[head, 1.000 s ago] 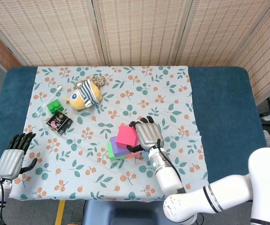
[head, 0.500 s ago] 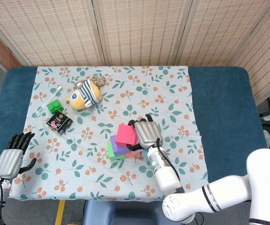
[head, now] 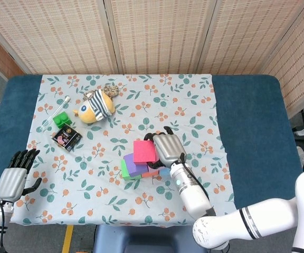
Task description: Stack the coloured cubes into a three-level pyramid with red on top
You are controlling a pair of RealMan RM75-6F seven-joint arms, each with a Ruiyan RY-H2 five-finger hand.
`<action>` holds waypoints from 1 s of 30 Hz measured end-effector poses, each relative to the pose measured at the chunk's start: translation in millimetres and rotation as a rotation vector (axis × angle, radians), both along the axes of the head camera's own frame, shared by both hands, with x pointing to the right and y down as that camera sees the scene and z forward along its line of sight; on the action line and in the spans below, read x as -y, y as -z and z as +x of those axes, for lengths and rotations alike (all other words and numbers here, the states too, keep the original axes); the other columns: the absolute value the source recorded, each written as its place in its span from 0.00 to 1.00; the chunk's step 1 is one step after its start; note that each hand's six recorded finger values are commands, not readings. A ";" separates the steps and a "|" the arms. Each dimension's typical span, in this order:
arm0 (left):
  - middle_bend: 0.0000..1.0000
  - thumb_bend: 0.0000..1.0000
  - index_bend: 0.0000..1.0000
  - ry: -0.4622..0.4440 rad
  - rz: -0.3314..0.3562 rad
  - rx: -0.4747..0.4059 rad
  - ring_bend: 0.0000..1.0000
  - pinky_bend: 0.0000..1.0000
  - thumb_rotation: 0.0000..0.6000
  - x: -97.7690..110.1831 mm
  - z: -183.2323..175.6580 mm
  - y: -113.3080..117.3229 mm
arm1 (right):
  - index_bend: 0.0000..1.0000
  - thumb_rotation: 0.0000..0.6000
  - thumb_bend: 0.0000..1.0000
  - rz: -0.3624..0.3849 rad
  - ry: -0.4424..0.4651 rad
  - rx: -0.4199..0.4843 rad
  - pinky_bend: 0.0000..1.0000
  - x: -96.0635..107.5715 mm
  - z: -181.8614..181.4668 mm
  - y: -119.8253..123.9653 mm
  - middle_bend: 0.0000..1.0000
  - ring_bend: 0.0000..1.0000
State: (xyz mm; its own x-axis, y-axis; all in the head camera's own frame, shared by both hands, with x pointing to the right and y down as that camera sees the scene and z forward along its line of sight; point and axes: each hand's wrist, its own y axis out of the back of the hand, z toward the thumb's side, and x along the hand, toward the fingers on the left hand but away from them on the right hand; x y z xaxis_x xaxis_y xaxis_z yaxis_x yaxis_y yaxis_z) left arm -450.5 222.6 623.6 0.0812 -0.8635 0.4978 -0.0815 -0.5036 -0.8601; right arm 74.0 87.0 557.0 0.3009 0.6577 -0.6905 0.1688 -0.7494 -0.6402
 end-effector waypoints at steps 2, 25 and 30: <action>0.05 0.36 0.00 -0.001 0.000 0.002 0.00 0.04 1.00 -0.2 0.2 -0.1 | 0.46 1.00 0.45 -0.003 0.004 0.006 0.07 0.5 1.5 1.2 0.37 0.26; 0.05 0.36 0.00 -0.008 -0.011 0.012 0.00 0.04 1.00 -0.7 2.0 -4.3 | 0.41 1.00 0.46 -0.072 0.028 0.035 0.07 -3.8 9.9 -12.1 0.37 0.26; 0.05 0.36 0.00 -0.006 -0.011 0.012 0.00 0.04 1.00 -0.5 1.5 -4.2 | 0.39 1.00 0.47 -0.076 0.030 0.037 0.07 -4.1 9.4 -12.1 0.37 0.26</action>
State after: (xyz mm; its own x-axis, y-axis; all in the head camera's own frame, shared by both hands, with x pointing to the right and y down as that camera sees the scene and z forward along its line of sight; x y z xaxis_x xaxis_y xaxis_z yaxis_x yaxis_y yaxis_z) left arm -449.0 223.0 627.8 0.0808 -0.8576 0.5079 -0.0682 -0.5132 -0.8556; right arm 83.3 91.1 569.1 0.3460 0.5943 -0.7260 0.1683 -0.8005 -0.5752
